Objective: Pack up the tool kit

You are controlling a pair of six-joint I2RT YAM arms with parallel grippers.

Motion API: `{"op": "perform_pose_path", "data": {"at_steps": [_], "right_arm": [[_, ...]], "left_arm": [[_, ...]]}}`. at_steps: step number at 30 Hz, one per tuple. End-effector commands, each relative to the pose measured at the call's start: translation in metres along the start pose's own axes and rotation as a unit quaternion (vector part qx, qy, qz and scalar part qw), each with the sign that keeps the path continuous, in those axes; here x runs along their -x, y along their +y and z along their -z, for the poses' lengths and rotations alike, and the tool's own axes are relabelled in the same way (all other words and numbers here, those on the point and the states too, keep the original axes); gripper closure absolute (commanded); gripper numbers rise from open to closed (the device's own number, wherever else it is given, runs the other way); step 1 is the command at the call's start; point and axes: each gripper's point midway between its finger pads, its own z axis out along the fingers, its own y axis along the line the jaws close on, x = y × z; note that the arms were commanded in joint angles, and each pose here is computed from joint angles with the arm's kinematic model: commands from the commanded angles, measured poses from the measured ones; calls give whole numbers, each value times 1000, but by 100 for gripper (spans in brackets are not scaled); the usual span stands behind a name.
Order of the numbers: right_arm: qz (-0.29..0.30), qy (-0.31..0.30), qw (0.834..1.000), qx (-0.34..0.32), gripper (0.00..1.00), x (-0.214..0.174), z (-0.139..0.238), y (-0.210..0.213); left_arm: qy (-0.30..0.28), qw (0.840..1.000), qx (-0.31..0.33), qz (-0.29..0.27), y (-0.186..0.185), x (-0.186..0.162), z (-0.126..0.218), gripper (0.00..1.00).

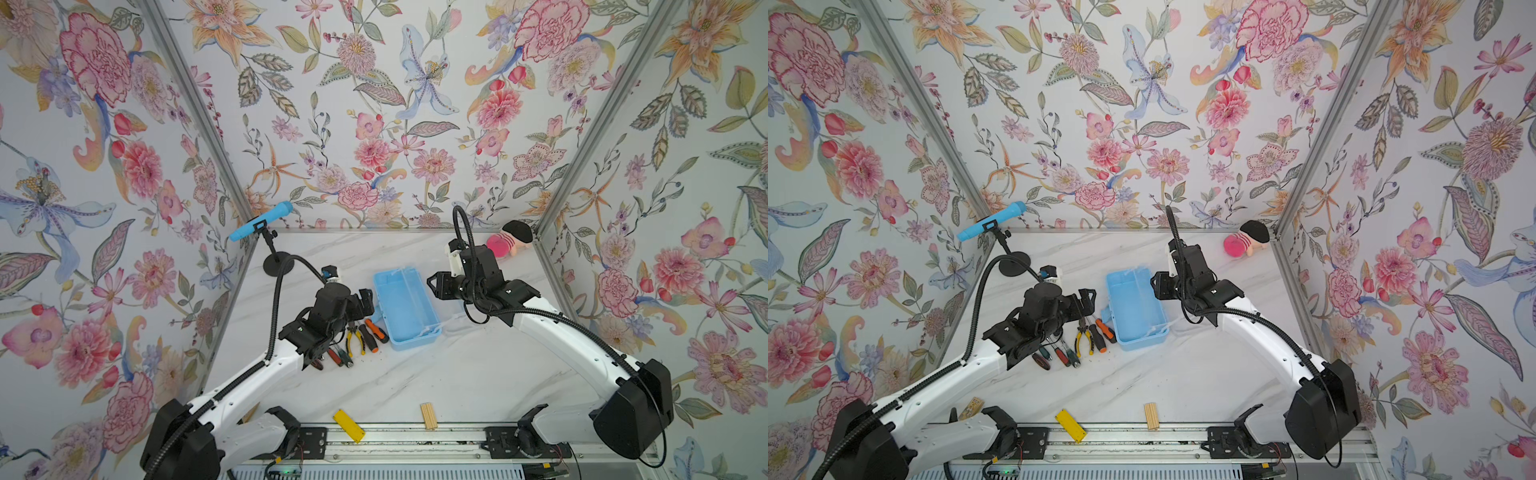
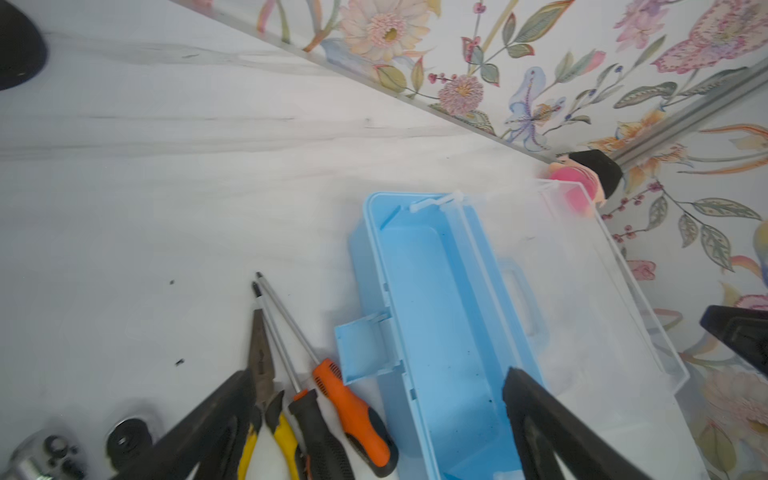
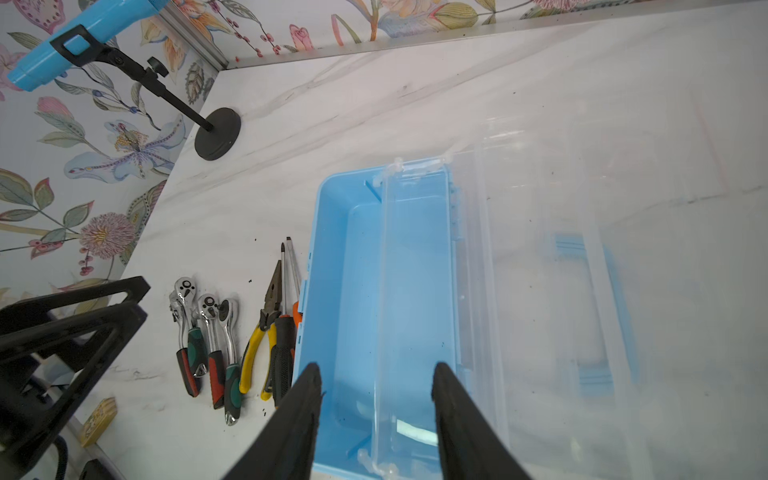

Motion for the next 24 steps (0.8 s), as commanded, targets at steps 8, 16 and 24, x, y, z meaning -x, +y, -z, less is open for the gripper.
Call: {"op": "perform_pose_path", "data": {"at_steps": [8, 16, 24], "right_arm": [[16, 11, 1000, 22, 55, -10, -15, 4], [13, 21, 999, 35, 55, -17, -20, 6], [2, 19, 999, 47, 56, -16, -20, 4]], "left_arm": [[20, 973, 197, 123, 138, -75, 29, 22], [6, 959, 234, 160, 172, -100, 47, 35], [11, 954, 247, 171, 183, -112, 46, 40]]}}
